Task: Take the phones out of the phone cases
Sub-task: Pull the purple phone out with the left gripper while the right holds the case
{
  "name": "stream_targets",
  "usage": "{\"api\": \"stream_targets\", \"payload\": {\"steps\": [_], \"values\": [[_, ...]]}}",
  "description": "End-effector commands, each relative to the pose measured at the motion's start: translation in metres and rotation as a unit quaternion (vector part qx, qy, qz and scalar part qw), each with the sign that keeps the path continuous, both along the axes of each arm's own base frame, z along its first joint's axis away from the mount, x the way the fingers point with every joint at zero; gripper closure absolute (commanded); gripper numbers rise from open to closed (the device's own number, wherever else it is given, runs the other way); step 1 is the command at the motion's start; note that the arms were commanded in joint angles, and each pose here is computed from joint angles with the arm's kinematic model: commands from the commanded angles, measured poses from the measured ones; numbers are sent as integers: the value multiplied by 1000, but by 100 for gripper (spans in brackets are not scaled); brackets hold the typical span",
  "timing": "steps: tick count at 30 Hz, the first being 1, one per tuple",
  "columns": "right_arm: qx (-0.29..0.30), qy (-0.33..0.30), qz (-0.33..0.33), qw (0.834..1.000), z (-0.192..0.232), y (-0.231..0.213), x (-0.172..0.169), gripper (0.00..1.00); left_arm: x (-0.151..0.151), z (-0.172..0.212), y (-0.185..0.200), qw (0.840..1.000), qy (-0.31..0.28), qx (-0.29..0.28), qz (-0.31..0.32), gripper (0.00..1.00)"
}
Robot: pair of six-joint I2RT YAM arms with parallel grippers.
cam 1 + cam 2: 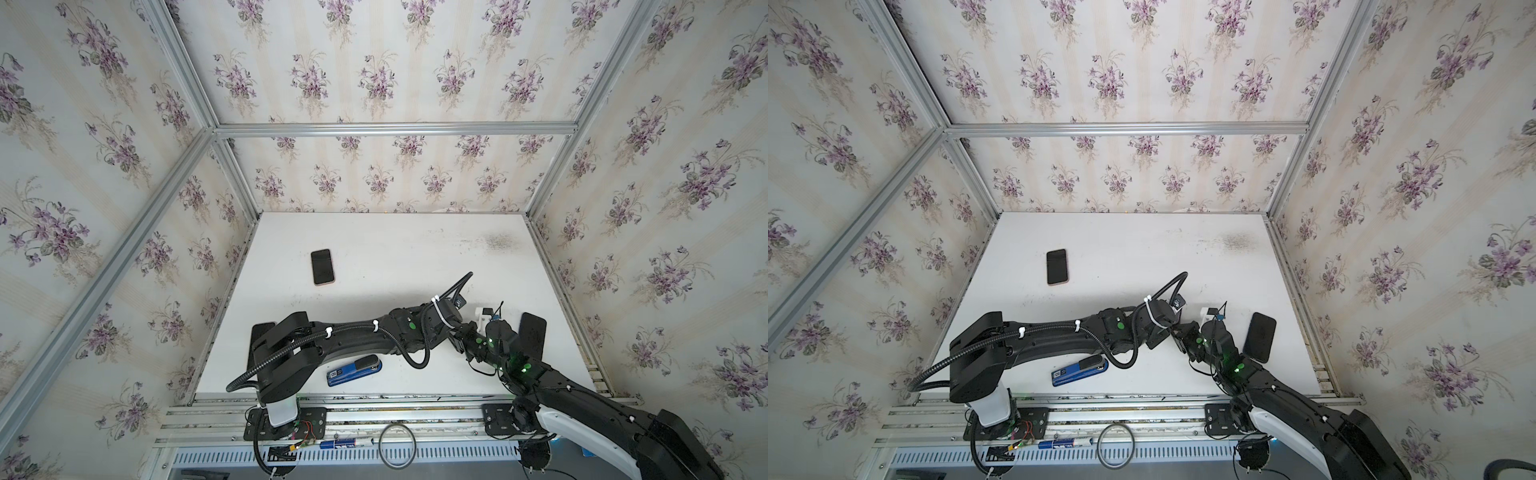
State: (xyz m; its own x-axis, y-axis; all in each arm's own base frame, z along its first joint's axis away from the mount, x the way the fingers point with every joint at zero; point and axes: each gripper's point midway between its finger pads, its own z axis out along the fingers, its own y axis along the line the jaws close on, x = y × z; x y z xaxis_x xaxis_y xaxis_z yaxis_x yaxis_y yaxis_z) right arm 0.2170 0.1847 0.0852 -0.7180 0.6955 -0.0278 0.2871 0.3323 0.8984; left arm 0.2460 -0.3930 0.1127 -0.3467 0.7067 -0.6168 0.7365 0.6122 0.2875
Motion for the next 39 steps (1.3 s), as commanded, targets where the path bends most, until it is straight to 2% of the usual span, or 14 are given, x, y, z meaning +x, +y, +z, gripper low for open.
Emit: {"api": "stream_targets", "payload": {"steps": [1, 4, 8, 24, 30, 39], "values": [[44, -5, 28, 999, 15, 14, -3, 100, 5, 8, -15, 1000, -13, -27, -8, 49], [49, -5, 30, 998, 19, 16, -2, 100, 0, 5, -19, 999, -1, -30, -24, 46], [47, 3, 28, 999, 19, 15, -3, 100, -8, 7, -16, 998, 2, -37, -43, 37], [50, 8, 22, 999, 22, 9, -10, 100, -21, 10, -3, 996, -2, -20, -87, 21], [48, 11, 20, 999, 20, 7, -12, 100, -23, 3, -2, 995, 1, -7, -99, 20], [48, 11, 23, 999, 20, 8, -13, 100, -7, -8, 3, 997, -25, 27, -68, 20]]}}
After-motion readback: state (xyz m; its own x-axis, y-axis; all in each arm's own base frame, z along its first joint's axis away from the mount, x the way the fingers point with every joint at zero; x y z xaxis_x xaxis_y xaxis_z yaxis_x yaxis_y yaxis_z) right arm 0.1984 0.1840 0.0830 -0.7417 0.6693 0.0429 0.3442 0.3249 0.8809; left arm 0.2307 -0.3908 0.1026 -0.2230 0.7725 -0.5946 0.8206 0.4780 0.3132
